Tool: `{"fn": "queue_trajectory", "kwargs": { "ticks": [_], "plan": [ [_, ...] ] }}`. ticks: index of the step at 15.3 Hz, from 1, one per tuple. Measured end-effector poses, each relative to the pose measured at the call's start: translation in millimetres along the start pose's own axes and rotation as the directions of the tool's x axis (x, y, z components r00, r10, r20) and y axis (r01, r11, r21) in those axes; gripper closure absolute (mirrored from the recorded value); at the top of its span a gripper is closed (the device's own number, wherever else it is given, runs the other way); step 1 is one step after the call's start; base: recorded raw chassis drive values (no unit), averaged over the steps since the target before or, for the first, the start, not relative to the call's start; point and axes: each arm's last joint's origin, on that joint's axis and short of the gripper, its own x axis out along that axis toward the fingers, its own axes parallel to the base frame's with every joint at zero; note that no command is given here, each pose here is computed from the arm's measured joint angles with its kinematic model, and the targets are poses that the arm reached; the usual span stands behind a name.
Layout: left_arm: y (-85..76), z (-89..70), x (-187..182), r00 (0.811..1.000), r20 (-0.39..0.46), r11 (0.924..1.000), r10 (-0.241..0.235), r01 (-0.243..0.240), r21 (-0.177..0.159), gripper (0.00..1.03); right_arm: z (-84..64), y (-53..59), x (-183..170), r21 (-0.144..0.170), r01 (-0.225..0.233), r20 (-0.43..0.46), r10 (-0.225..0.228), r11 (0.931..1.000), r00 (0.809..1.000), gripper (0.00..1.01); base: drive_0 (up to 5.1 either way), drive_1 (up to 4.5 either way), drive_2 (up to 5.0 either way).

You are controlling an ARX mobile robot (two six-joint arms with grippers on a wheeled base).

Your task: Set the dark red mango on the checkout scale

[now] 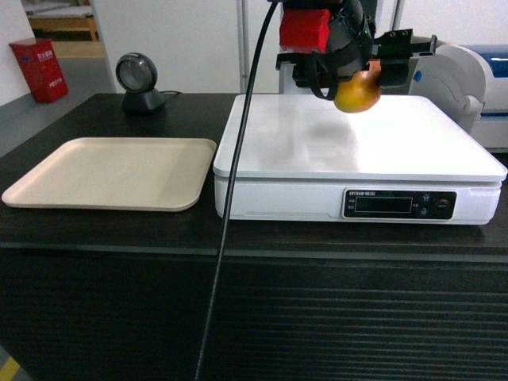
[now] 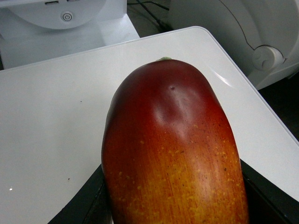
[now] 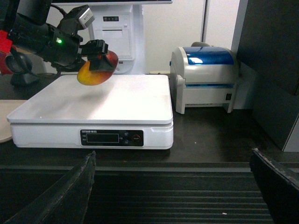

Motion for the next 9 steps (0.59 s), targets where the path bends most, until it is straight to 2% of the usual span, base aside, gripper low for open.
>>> {"fn": "queue_trajectory", "kwargs": {
  "ticks": [3,6,7,8,9],
  "plan": [
    [-8.6,-11.4,4.8,0.999,-0.037,0.9997,0.017,-0.016,0.020,0.42,0.0,0.0,0.0,0.000,0.000,0.000,0.000,1.0000,1.000,0.03,0.0,0.00,0.0],
    [-7.0,-28.1,17.1,0.995,-0.095,0.9986,0.035,-0.031,0.042,0.42,0.0,0.0,0.0,0.000,0.000,0.000,0.000,1.0000,1.000,0.03,0.0,0.00,0.0],
    [-7.1,-28.9,18.5,0.994,-0.102,0.9987,0.032,-0.028,0.043,0.42,0.0,0.0,0.0,0.000,0.000,0.000,0.000,1.0000,1.000,0.03,0.0,0.00,0.0],
    [-7.5,-28.2,18.3,0.995,-0.099,0.9987,0.028,-0.023,0.045,0.31,0.0,0.0,0.0,0.000,0.000,0.000,0.000,1.0000,1.000,0.03,0.0,0.00,0.0],
    [-7.9,-27.4,18.4,0.996,-0.092,0.9989,0.016,-0.012,0.044,0.15,0.0,0.0,0.0,0.000,0.000,0.000,0.000,1.0000,1.000,0.03,0.0,0.00,0.0]
  ]
}}
